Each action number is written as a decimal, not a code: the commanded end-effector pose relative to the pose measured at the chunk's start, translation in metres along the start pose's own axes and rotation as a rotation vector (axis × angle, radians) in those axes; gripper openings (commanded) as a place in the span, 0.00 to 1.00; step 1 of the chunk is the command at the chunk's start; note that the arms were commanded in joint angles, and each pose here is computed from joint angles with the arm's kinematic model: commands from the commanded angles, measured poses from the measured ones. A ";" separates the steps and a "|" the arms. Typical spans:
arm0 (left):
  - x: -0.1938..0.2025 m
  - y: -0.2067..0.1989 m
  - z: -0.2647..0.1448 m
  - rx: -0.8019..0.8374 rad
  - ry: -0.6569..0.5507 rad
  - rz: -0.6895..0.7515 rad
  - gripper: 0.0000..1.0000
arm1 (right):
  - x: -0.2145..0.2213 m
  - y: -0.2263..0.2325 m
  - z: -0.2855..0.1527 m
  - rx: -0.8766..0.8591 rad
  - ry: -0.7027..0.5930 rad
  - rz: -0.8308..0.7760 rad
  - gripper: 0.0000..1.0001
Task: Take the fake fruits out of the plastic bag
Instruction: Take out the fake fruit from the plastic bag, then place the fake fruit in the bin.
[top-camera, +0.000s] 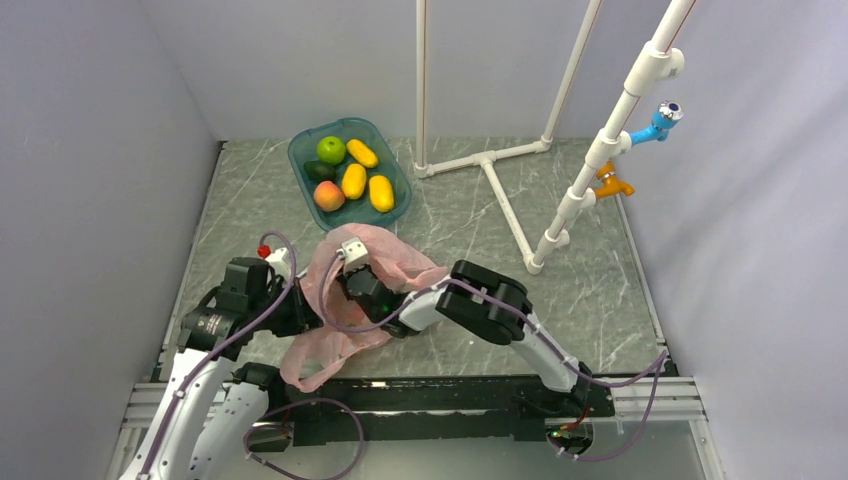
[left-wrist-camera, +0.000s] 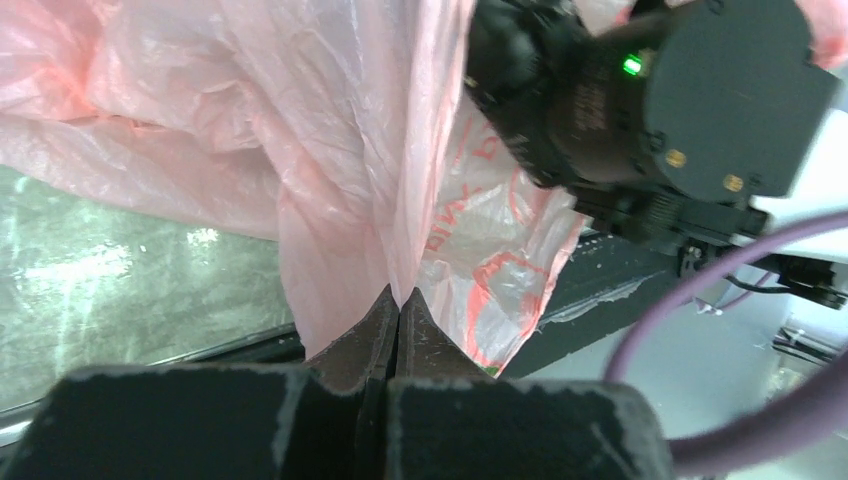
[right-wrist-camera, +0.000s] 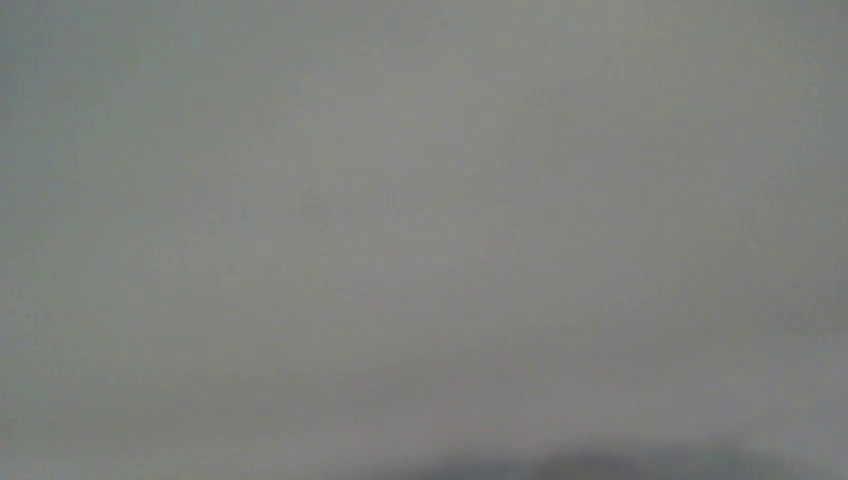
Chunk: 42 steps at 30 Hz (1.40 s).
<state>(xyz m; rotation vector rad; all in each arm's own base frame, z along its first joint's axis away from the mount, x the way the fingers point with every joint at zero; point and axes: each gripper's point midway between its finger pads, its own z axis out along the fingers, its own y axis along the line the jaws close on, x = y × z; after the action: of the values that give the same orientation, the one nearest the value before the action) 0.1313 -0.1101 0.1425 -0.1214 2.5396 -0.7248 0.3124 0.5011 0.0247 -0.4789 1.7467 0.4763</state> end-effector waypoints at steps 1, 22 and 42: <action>-0.006 0.010 -0.004 -0.055 -0.048 0.046 0.00 | -0.035 0.009 -0.033 -0.080 -0.010 0.056 0.01; -0.011 0.004 -0.006 -0.010 -0.111 0.075 0.00 | -0.056 0.021 -0.198 -0.533 0.207 0.205 0.00; -0.012 0.002 -0.004 0.032 -0.095 0.081 0.09 | -0.216 -0.109 -0.061 0.027 0.066 0.112 0.00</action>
<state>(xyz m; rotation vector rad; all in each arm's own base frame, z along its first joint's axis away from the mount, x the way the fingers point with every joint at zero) 0.1346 -0.1010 0.1450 -0.0841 2.4618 -0.6853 0.3206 0.3931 0.2743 -0.4037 1.7486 0.6817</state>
